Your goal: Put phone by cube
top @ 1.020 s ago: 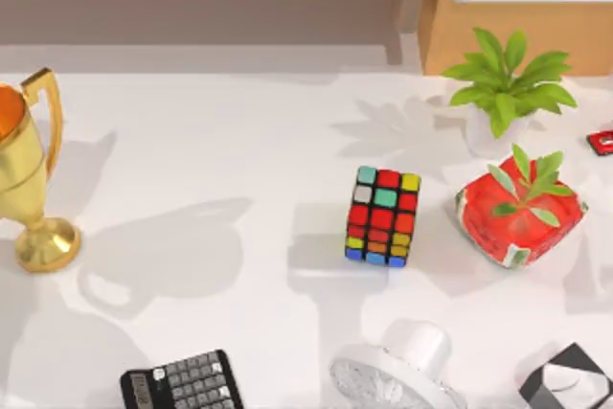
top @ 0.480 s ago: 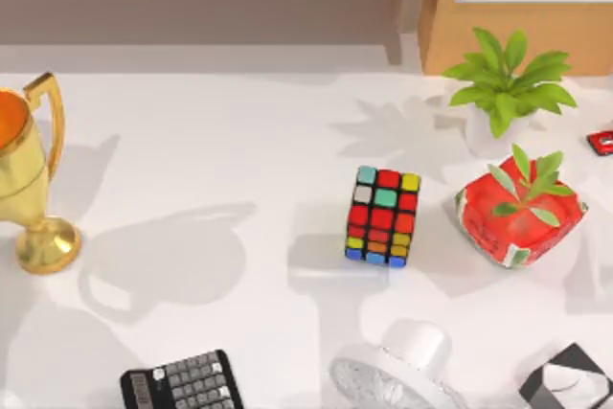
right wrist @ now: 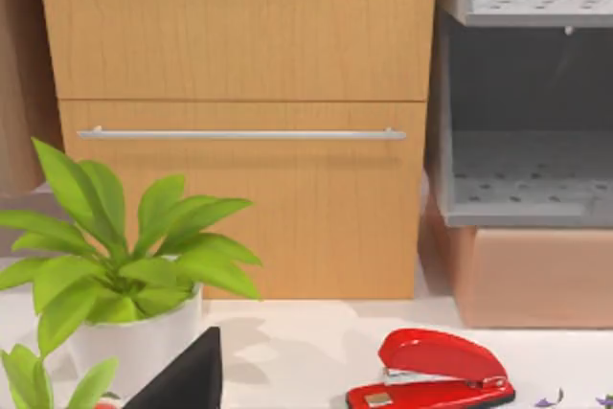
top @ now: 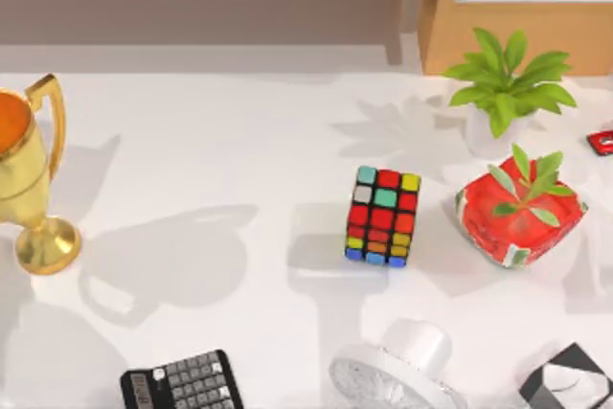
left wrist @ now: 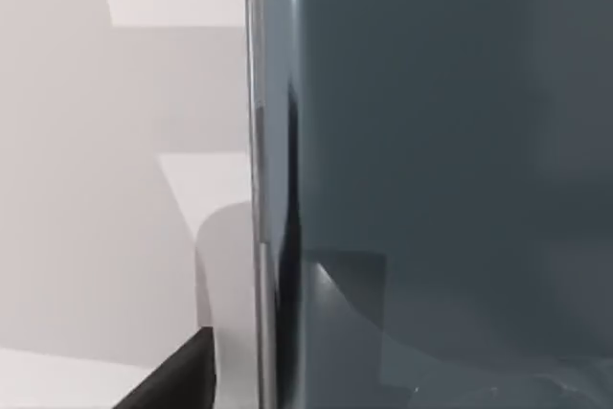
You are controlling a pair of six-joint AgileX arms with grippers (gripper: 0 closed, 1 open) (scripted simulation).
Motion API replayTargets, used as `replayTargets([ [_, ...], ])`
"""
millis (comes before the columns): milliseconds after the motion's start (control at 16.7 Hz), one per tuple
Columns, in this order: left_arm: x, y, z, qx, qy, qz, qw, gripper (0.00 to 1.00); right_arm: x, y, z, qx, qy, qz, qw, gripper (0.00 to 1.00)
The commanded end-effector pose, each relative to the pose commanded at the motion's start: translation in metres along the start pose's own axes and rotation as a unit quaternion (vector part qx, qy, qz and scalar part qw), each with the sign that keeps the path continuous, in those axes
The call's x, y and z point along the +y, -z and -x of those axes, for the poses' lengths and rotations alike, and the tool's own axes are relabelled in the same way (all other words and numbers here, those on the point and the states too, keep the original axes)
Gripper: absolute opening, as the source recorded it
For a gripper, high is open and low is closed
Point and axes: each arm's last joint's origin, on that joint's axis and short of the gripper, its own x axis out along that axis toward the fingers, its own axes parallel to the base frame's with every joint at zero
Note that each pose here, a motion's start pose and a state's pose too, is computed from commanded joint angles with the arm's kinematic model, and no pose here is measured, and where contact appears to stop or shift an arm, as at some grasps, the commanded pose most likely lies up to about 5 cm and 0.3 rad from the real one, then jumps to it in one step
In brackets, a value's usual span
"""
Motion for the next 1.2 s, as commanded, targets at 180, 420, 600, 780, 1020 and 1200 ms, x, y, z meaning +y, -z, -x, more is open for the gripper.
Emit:
replayTargets([
  [180,0.0000,0.0000,0.0000,0.000,0.000,0.000,1.000,0.70,0.0000,0.0000,0.0000,0.000,0.000,0.000,1.000,1.00],
  [420,0.0000,0.0000,0.0000,0.000,0.000,0.000,1.000,0.40,0.0000,0.0000,0.0000,0.000,0.000,0.000,1.000,1.00],
  [600,0.0000,0.0000,0.0000,0.000,0.000,0.000,1.000,0.17,0.0000,0.0000,0.0000,0.000,0.000,0.000,1.000,1.00],
  [780,0.0000,0.0000,0.0000,0.000,0.000,0.000,1.000,0.00,0.0000,0.0000,0.0000,0.000,0.000,0.000,1.000,1.00],
  [1020,0.0000,0.0000,0.0000,0.000,0.000,0.000,1.000,0.00,0.0000,0.0000,0.0000,0.000,0.000,0.000,1.000,1.00],
  [1200,0.0000,0.0000,0.0000,0.000,0.000,0.000,1.000,0.00,0.0000,0.0000,0.0000,0.000,0.000,0.000,1.000,1.00],
])
